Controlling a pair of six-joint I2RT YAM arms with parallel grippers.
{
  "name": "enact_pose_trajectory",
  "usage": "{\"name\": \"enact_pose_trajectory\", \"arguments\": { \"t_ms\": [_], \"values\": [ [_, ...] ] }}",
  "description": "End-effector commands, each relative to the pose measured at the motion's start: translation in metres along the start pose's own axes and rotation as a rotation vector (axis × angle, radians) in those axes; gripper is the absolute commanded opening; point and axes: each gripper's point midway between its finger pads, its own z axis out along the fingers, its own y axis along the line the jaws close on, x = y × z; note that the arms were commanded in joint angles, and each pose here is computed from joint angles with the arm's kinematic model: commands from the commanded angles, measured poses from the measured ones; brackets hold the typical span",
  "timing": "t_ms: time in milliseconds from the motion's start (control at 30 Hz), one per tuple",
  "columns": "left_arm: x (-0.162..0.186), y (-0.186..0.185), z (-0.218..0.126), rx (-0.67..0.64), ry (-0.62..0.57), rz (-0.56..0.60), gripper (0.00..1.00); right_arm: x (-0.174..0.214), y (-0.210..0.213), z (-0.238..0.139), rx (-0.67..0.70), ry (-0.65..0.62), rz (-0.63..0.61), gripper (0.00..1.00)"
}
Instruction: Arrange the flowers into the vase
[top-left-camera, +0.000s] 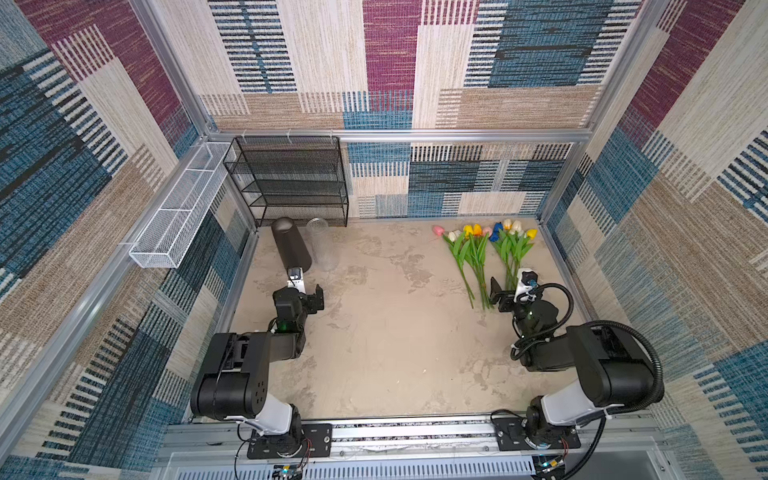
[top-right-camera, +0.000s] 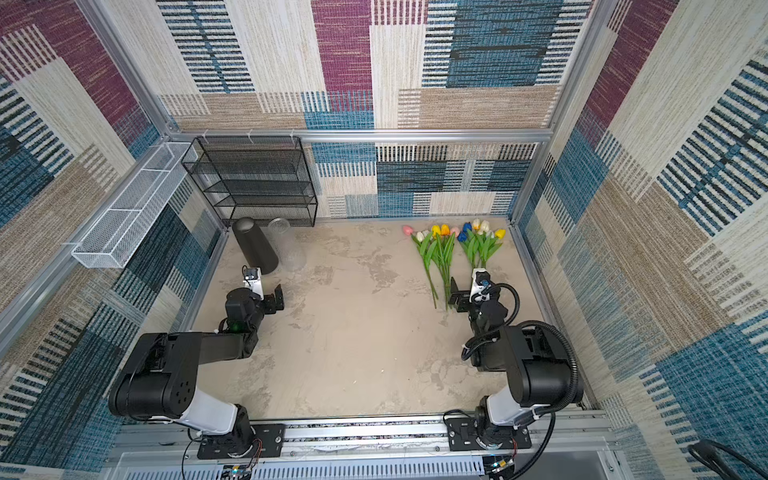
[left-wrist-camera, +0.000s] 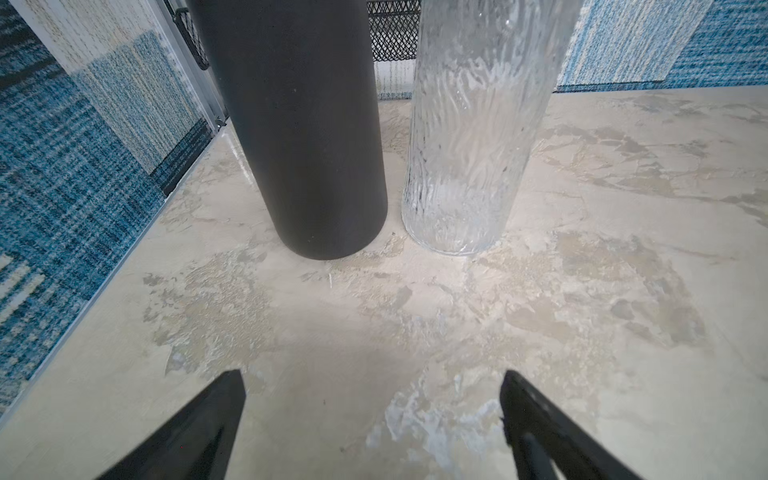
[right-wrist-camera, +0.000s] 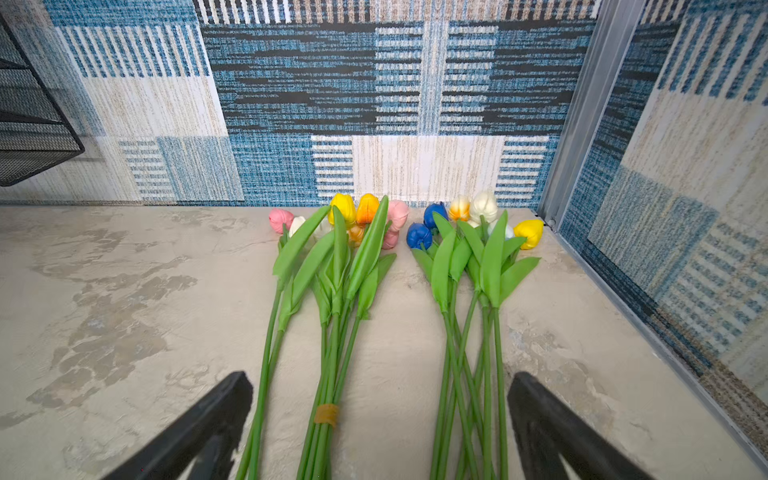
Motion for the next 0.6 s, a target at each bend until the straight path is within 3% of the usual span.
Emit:
{"name": "enact_pose_trajectory", "arguments": {
  "t_ms": [0,567],
  "values": [
    [-0.003,-0.002,0.0009,0.011,-0.009,-0.014,0.99,-0.0074,0.002,-0.0001,-0.01,-0.028,0.006,1.0],
    [-0.0032,-0.0024,0.0009,0.012,-0.01,-0.013,0.99,-0.0071,0.002,-0.0001,-0.01,-0.027,0.007,1.0]
  ]
}}
